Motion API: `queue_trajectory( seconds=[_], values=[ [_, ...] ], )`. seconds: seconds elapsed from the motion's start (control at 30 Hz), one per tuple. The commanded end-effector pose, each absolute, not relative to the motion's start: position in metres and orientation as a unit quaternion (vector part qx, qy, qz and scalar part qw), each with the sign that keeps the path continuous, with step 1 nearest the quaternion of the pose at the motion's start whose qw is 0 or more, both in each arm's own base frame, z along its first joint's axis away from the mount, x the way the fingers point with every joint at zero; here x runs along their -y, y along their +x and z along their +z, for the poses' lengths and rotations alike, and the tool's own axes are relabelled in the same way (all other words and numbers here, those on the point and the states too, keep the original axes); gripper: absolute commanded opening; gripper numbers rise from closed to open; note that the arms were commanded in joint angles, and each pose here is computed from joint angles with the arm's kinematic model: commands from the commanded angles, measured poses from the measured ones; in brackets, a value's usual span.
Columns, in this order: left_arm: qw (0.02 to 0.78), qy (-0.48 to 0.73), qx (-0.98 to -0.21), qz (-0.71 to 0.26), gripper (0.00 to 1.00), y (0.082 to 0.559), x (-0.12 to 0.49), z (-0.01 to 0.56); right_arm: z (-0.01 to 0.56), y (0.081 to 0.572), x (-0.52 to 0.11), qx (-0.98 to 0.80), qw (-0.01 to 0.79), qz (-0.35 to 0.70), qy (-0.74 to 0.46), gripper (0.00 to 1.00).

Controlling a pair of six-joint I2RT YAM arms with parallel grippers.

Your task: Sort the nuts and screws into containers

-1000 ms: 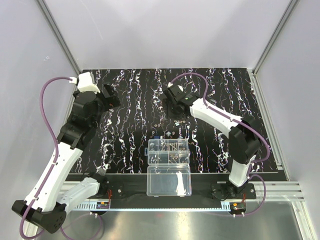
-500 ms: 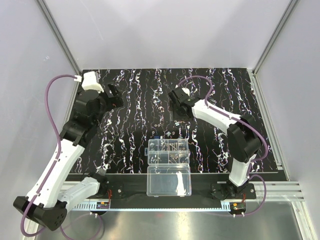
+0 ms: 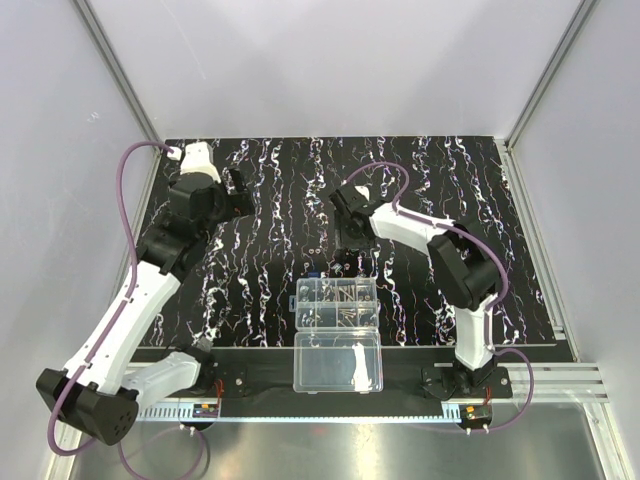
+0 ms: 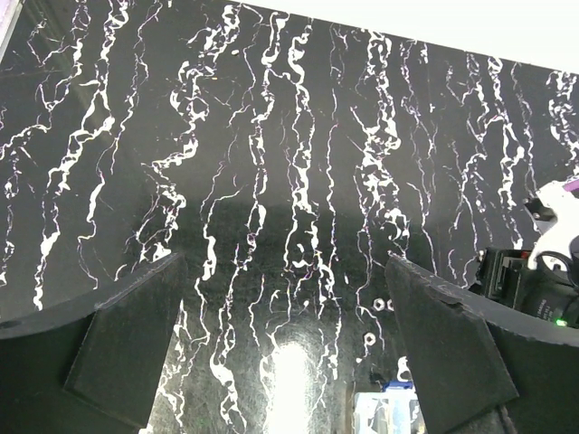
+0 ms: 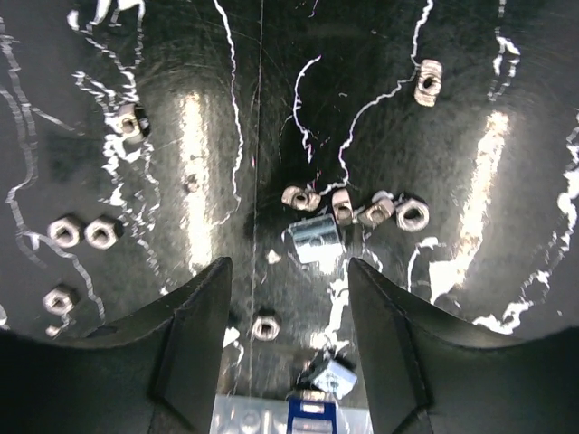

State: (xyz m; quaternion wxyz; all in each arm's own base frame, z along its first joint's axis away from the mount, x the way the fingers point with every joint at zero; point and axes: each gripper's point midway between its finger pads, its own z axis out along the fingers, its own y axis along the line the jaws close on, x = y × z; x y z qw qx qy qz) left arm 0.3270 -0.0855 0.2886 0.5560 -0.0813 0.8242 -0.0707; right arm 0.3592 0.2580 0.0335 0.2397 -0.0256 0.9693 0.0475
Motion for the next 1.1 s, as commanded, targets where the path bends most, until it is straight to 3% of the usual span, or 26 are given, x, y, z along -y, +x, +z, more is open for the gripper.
queue_trajectory(
  seconds=[0.0, 0.4, 0.77, 1.07],
  values=[
    [0.577, -0.081, -0.81, -0.067, 0.99, 0.333, 0.083, 0.31, 0.043, 0.377, -0.262, -0.963, 0.263, 0.047, -0.034, 0.61],
    [0.572, -0.079, -0.814, -0.065, 0.99, 0.335, 0.084, 0.305, 0.023, 0.38, -0.253, -0.967, 0.25, 0.046, -0.037, 0.55],
    [0.566, -0.078, -0.818, -0.065, 0.99, 0.338, 0.086, 0.3, 0.018, 0.376, -0.258, -0.97, 0.231, 0.064, -0.049, 0.4],
    [0.569, -0.075, -0.815, -0.08, 0.99, 0.335, 0.09, 0.305, 0.021, 0.359, -0.247, -0.973, 0.215, 0.058, -0.054, 0.47]
  ],
)
